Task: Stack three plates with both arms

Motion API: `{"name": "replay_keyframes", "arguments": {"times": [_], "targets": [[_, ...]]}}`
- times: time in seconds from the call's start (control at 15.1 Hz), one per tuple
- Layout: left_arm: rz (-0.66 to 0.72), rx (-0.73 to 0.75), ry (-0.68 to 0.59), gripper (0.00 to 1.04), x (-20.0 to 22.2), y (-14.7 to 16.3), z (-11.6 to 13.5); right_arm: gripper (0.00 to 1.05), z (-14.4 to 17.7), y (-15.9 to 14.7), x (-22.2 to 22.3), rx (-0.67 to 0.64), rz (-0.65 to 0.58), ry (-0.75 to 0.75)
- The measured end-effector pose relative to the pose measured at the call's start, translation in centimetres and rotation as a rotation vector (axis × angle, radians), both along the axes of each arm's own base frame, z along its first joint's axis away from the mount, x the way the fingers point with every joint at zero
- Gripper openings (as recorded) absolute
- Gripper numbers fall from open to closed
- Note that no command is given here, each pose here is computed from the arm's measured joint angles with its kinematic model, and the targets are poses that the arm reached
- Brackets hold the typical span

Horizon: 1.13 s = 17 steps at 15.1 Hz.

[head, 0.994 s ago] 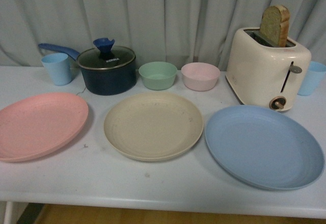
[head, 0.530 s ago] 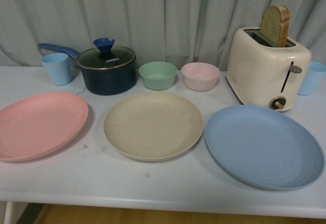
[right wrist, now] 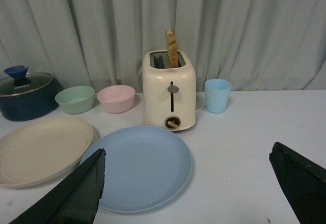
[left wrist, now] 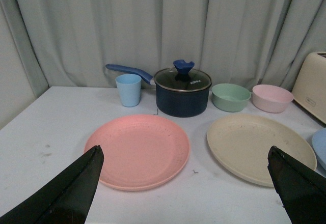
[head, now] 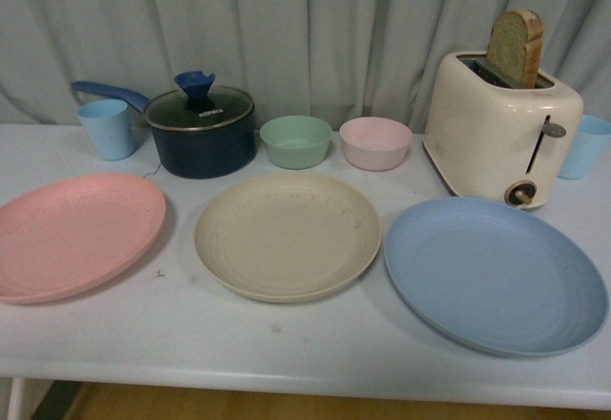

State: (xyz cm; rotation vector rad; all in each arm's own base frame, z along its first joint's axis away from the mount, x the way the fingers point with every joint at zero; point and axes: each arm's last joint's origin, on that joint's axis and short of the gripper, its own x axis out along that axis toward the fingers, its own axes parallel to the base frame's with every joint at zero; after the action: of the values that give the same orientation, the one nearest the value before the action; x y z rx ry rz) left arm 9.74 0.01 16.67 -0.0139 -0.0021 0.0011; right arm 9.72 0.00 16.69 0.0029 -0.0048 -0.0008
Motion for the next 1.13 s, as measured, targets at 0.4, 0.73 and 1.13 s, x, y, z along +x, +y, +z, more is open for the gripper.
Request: {"name": "replay_keyframes", "arguments": {"times": [0.4, 0.73, 1.13], "targets": [[0.000, 0.000, 0.000, 0.98, 0.00, 0.00, 0.00, 0.98, 0.00, 0.00, 0.00, 0.000, 0.000, 0.000], [0.000, 0.000, 0.000, 0.98, 0.00, 0.00, 0.00, 0.98, 0.00, 0.00, 0.00, 0.000, 0.000, 0.000], [0.000, 0.000, 0.000, 0.98, 0.00, 0.00, 0.00, 0.98, 0.00, 0.00, 0.00, 0.000, 0.000, 0.000]]}}
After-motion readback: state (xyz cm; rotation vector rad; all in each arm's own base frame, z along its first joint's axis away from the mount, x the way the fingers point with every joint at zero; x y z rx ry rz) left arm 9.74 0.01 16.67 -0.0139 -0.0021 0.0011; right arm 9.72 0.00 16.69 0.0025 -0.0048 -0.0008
